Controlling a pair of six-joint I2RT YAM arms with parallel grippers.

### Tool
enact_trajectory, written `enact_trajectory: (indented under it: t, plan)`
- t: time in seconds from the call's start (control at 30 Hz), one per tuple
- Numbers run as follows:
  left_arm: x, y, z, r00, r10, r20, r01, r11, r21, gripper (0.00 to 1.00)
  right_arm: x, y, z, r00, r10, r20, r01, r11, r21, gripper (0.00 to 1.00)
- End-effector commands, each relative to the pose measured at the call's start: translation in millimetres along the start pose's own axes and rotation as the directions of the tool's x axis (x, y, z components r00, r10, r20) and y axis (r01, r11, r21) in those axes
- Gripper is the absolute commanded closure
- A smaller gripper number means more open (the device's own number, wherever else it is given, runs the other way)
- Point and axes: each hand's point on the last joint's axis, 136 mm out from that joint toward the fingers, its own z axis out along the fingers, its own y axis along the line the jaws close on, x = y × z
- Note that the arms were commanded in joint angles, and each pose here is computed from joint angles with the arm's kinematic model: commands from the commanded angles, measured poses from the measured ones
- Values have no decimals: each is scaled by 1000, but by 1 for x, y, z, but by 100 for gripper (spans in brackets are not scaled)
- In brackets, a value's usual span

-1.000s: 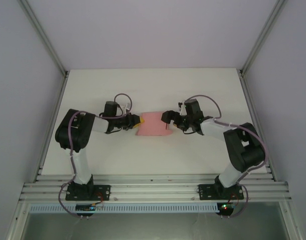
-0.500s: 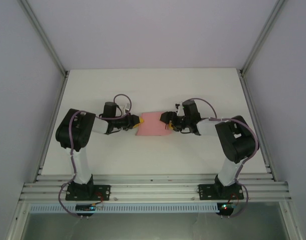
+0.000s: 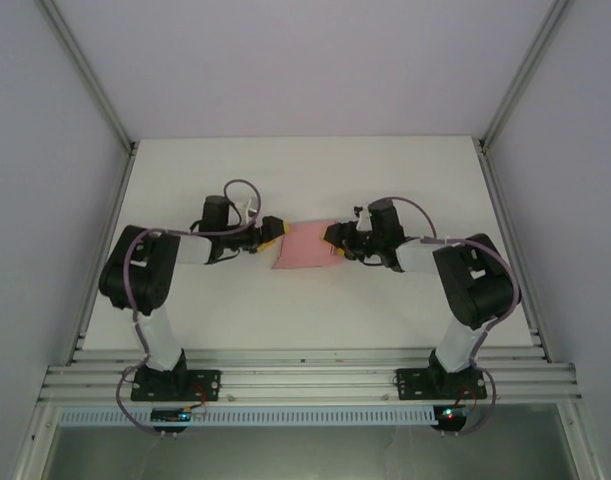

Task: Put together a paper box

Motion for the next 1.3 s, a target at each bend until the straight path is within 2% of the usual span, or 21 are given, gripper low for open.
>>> enact_trajectory:
  t: [0.0,0.1,0.17,0.23,0.3,0.4,0.47,0.53,0.63,0.8,0.9,1.07,1.17,1.27]
  plan:
    - [-30,-23,-25,971,226,81,-215,969,-126,0,-2,1,-15,998,68,7,-68,997,28,68]
    - [-38,-39,-42,920,379,98,-350,908,-232,0,-2,2,-23,994,111,-16,-110,992,62,70]
    - [-39,-54,-50,867,491,82,-451,845,-287,0,-1,5,-29,991,132,-38,-129,989,74,70]
    - [-34,-70,-54,799,599,53,-551,765,-334,0,0,9,-35,987,141,-70,-135,987,86,71]
    - [-19,-88,-53,727,687,5,-650,691,-316,0,0,8,-40,976,202,-84,-192,975,113,71]
    - [9,-111,-50,594,802,-61,-783,559,-274,0,3,13,-51,957,255,-140,-237,962,135,72]
    - [25,-120,-48,487,868,-100,-851,445,-278,0,3,18,-56,940,296,-167,-279,953,118,73]
    - [40,-127,-46,381,915,-132,-902,337,-272,0,3,23,-62,909,364,-202,-354,931,87,73]
    - [61,-135,-42,256,950,-179,-951,215,-221,0,9,29,-64,838,466,-285,-468,881,65,73]
    - [65,-129,-34,169,940,-298,-971,106,-216,0,17,30,-71,782,528,-332,-524,845,111,72]
    - [70,-124,-30,124,924,-361,-981,60,-185,0,19,29,-78,751,558,-352,-546,825,145,69]
    - [68,-127,-23,61,932,-357,-984,-4,-177,0,18,29,-82,735,584,-345,-570,808,153,69]
    - [60,-129,-17,42,931,-362,-981,-30,-190,0,20,33,-81,726,586,-361,-576,804,148,68]
    - [61,-125,-7,17,923,-384,-987,-45,-153,0,24,39,-79,706,590,-391,-590,796,134,67]
